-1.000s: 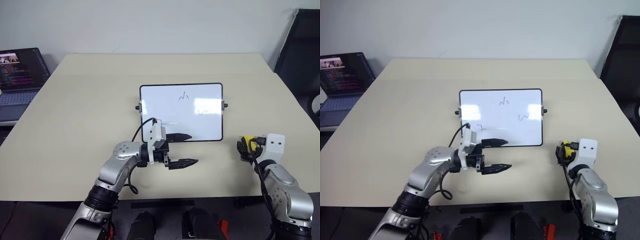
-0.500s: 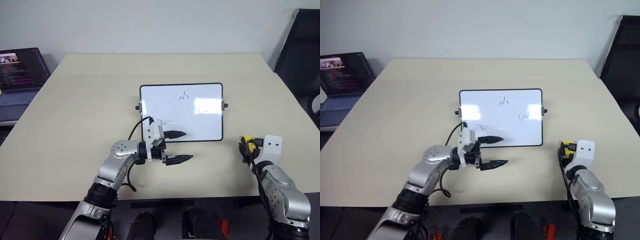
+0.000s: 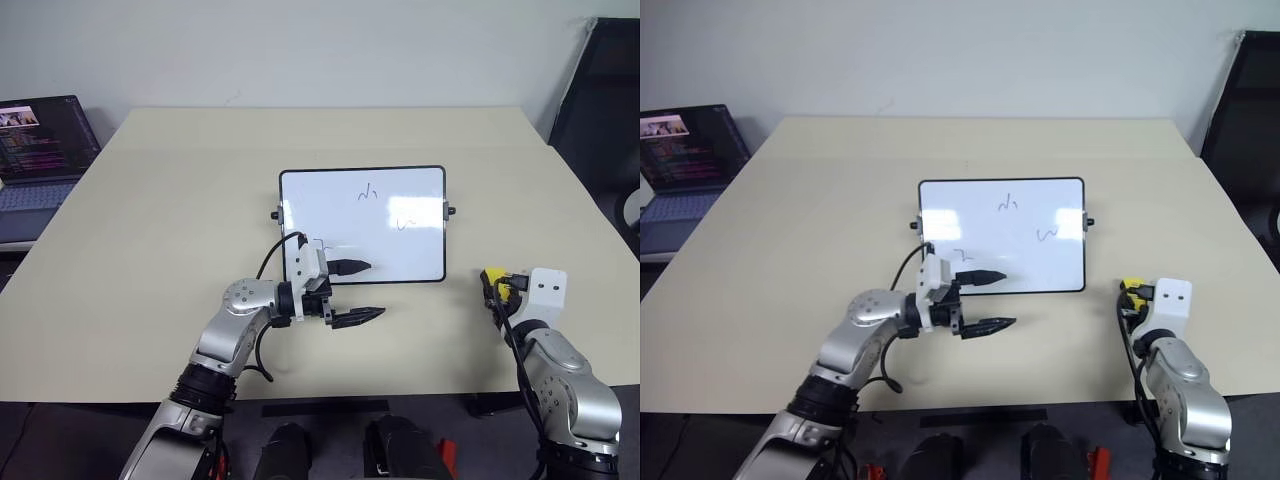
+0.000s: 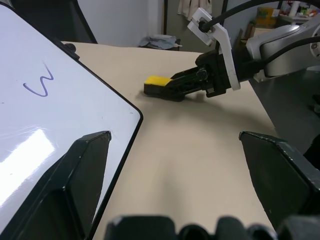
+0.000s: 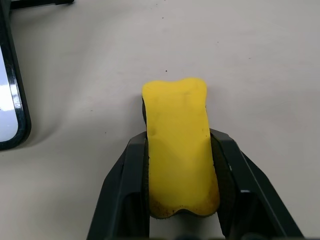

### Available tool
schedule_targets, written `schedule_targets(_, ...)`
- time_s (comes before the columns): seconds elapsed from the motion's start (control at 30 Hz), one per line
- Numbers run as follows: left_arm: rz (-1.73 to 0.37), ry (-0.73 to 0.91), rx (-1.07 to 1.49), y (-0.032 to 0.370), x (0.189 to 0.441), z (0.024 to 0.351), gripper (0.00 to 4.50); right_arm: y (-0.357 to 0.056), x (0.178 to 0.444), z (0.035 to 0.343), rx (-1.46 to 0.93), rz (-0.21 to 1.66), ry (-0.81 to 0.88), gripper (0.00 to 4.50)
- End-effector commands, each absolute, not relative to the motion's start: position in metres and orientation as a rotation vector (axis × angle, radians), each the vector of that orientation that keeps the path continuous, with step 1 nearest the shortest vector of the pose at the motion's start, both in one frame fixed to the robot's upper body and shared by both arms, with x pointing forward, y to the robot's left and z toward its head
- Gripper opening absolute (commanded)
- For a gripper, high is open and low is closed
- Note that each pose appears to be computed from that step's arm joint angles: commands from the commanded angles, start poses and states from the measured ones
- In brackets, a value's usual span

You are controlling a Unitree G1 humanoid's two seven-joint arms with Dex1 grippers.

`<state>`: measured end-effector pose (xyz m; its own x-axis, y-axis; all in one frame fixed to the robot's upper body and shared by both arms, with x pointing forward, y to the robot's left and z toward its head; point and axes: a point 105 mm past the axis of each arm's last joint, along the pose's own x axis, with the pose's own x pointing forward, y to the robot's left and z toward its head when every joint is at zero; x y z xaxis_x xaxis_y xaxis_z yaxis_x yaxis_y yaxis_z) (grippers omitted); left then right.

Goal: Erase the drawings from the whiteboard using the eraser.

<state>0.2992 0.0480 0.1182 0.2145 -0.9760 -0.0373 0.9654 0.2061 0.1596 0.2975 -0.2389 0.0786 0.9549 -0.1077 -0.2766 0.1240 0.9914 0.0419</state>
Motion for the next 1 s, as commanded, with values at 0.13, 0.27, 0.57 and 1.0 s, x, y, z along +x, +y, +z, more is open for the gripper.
schedule_targets(0.13, -1.138, -0.181, 0.295, 0.059, 0.328, 0.130, 4.50, -0.230, 0.308, 0.127, -0.038, -0.068, 0.068, 1.23)
schedule_targets(0.27, -1.014, -0.218, 0.365, 0.064, 0.344, 0.135, 4.50, -0.215, 0.313, 0.143, -0.116, 0.005, -0.014, 1.23)
schedule_targets(0.57, -0.921, -0.266, 0.439, 0.067, 0.357, 0.141, 4.50, -0.178, 0.324, 0.167, -0.132, 0.156, -0.155, 1.23)
schedule_targets(1.0, -0.915, -0.287, 0.448, 0.066, 0.362, 0.146, 4.50, -0.141, 0.357, 0.158, -0.103, 0.238, -0.111, 1.23)
